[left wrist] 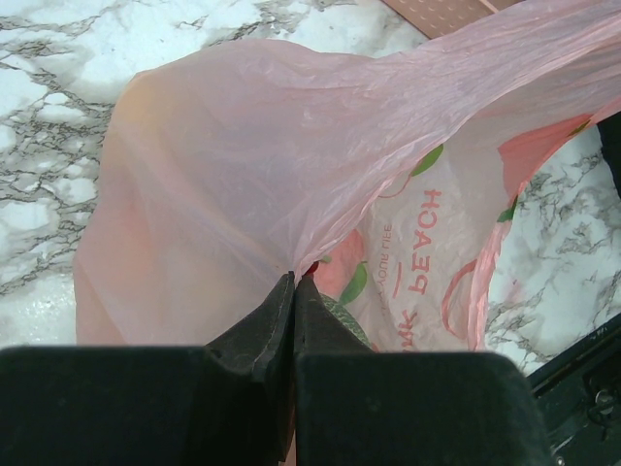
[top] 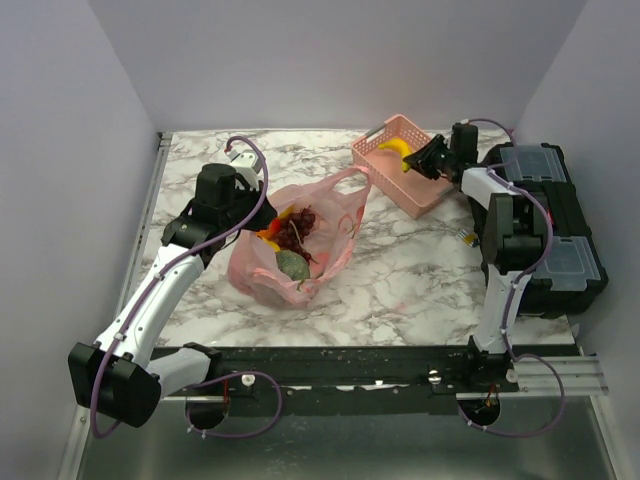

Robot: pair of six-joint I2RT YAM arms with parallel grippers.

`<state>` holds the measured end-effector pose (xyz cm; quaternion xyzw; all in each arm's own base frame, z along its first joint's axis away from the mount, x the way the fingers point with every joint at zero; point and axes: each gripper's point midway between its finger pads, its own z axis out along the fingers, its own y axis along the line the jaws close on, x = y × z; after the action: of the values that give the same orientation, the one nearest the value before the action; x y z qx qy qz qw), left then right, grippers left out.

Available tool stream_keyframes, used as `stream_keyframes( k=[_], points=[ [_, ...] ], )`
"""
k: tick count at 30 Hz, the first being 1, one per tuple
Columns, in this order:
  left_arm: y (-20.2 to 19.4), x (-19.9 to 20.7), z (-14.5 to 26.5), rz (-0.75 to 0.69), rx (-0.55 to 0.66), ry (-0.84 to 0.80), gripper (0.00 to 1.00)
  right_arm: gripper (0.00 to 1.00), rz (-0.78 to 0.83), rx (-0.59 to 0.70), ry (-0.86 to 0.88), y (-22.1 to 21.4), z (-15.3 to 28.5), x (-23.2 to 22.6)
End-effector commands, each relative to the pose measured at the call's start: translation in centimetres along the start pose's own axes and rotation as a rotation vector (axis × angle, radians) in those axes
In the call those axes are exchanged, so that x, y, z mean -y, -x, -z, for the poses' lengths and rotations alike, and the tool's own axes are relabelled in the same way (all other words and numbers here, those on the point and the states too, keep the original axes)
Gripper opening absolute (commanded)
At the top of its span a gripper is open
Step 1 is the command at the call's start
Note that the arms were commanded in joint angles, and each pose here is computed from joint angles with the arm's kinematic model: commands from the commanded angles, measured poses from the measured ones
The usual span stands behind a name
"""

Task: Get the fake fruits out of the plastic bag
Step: Place the fake fruit in the bin.

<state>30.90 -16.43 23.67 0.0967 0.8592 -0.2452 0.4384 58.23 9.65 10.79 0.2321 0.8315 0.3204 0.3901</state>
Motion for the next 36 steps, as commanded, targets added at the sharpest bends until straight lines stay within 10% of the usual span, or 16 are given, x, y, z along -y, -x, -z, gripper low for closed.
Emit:
stream_keyframes(
  k=[1, 17, 36],
  points=[
    [0.5, 1.0, 0.6, -0.005, 0.016, -0.036, 0.00, 0.14, 0.020, 0.038, 0.004, 0.3, 2.3, -0.3],
    [0.6, 1.2, 0.7, -0.006, 0.020, -0.044, 0.00, 0.15, 0.026, 0.069, -0.088, 1.2, 1.1, 1.8],
    [0.3, 1.2, 0.4, 0.000, 0.007, -0.050, 0.00, 0.57, 0.102, 0.071, -0.259, 1.9, 0.5, 5.2]
  ],
)
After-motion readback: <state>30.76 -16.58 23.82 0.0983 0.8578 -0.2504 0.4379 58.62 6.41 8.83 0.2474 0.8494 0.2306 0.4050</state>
